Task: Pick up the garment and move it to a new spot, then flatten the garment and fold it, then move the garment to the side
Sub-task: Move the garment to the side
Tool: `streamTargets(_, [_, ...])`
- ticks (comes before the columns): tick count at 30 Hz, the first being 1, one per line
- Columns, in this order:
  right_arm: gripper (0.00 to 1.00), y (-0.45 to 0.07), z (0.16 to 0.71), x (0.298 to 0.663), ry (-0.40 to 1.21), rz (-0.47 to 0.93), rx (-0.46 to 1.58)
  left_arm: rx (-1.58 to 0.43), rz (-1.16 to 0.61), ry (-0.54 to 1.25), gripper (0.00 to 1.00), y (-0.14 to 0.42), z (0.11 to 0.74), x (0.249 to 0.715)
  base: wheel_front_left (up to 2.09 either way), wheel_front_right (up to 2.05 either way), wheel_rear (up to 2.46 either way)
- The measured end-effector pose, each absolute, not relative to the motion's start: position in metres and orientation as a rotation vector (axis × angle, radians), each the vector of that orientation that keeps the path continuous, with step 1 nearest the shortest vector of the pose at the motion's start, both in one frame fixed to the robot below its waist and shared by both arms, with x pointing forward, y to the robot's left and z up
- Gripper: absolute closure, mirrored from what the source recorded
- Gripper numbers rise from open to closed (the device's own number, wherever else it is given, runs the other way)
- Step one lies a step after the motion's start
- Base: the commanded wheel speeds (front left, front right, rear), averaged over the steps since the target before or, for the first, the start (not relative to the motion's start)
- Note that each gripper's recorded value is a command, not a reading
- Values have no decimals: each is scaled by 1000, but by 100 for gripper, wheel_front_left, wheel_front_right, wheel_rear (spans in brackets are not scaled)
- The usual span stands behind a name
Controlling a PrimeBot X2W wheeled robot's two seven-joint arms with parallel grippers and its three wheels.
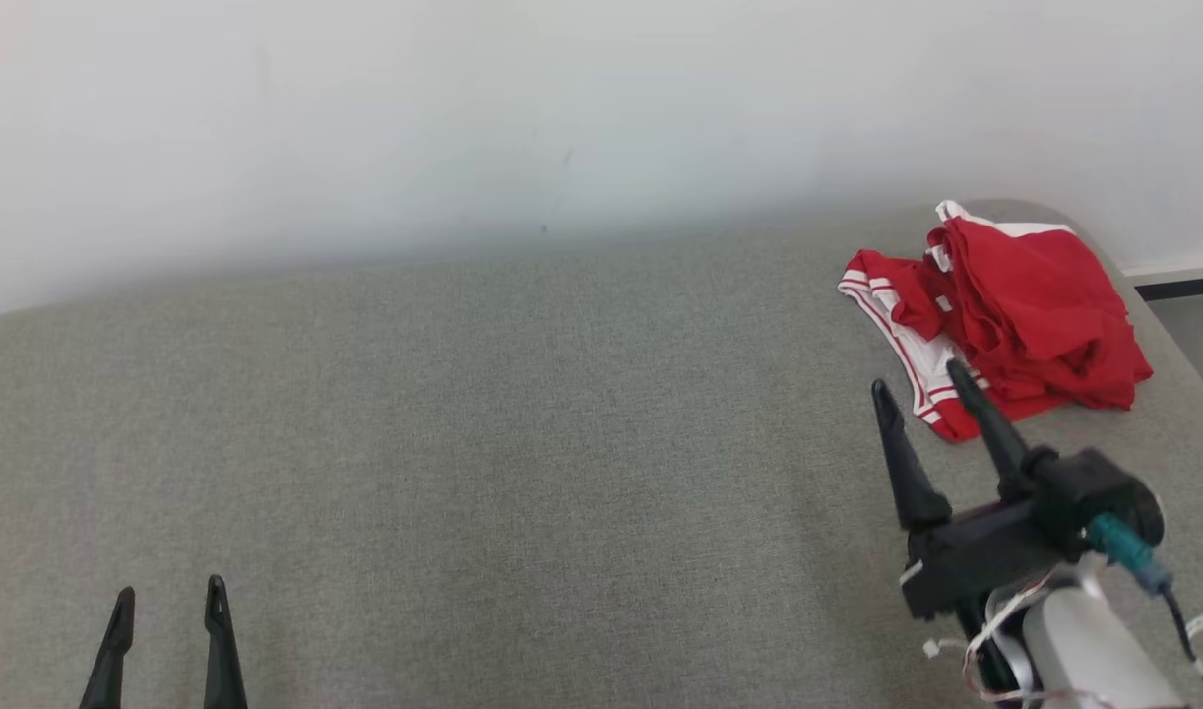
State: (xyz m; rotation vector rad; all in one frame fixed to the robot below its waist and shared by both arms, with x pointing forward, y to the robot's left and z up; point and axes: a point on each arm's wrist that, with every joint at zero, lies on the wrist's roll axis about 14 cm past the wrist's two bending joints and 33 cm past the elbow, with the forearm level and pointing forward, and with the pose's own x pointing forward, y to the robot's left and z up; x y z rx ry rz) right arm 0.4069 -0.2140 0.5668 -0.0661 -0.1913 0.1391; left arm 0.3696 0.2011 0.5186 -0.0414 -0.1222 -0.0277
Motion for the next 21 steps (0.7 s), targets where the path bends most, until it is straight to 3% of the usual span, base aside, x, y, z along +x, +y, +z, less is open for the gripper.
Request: streamTargets(21, [0, -208, 519, 360, -110, 40, 66, -38, -27, -69, 0, 200, 502, 357, 0, 0, 0])
